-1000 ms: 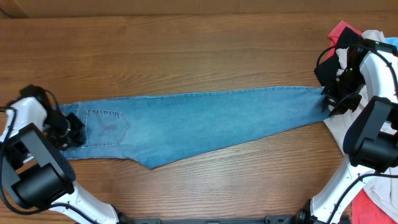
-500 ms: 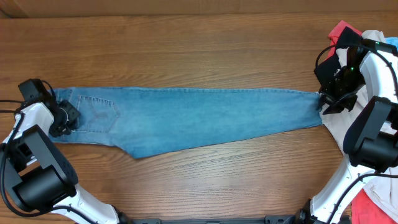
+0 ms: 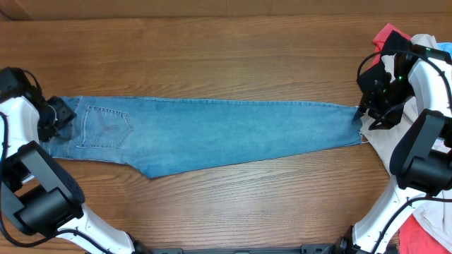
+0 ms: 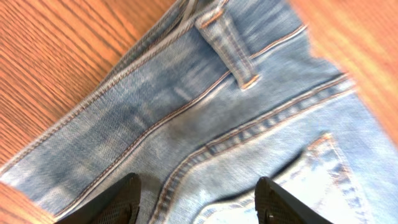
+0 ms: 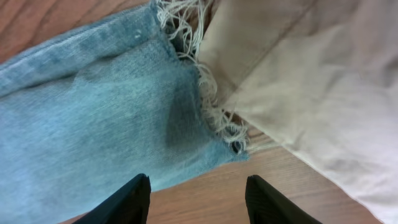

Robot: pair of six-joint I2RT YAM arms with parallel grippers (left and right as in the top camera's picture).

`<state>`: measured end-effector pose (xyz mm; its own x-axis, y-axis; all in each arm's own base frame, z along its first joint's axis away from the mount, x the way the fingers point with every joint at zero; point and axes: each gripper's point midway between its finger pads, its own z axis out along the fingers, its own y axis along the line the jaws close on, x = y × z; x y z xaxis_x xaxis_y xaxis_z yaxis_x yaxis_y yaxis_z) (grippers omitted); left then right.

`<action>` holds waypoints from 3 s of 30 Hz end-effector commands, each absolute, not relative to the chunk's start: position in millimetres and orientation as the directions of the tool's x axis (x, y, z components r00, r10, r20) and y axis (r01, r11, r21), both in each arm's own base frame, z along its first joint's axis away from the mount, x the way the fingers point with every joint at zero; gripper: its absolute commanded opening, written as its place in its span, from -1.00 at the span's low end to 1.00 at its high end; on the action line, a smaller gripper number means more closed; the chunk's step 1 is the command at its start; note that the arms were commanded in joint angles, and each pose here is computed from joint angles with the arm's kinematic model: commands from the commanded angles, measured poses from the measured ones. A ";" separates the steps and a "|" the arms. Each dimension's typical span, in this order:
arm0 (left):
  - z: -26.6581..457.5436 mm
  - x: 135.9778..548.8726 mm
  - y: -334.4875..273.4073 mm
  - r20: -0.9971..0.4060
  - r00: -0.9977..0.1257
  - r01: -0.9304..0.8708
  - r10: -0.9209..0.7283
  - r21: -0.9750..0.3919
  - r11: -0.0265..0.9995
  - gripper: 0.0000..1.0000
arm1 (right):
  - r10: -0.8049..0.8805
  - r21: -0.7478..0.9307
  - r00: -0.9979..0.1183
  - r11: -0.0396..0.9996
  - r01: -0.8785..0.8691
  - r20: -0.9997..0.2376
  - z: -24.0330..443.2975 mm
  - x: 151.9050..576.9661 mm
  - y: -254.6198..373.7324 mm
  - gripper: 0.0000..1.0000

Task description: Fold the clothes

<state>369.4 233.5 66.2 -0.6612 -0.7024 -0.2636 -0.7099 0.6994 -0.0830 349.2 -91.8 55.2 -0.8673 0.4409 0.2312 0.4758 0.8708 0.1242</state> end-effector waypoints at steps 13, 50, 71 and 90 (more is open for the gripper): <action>69.7 367.5 203.5 -0.163 -0.698 -0.677 -0.698 -0.169 0.716 0.21 | 0.411 0.140 -0.884 0.884 0.446 0.222 2.8 326.0 -83.5 0.03; 65.7 346.9 186.2 -0.057 -0.715 -0.685 -0.697 -0.147 0.714 0.30 | 0.048 0.184 -0.992 0.983 0.026 -0.116 151.3 368.7 92.6 -0.92; 65.7 353.7 173.5 -0.056 -0.734 -0.664 -0.677 -0.148 0.733 0.32 | -0.342 0.330 -0.877 0.829 -0.451 -0.339 130.3 334.8 343.2 -0.92; 65.8 354.1 173.8 -0.058 -0.734 -0.664 -0.676 -0.149 0.733 0.33 | -0.466 0.496 -0.814 0.645 -0.581 -0.348 116.1 313.2 391.4 -0.78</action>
<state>347.9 176.8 62.9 -0.7261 -0.6858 -0.0495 -0.6755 0.7249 -0.1353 332.5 367.0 108.7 -0.8675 -0.3719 -0.3303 -0.4849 0.7801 0.3954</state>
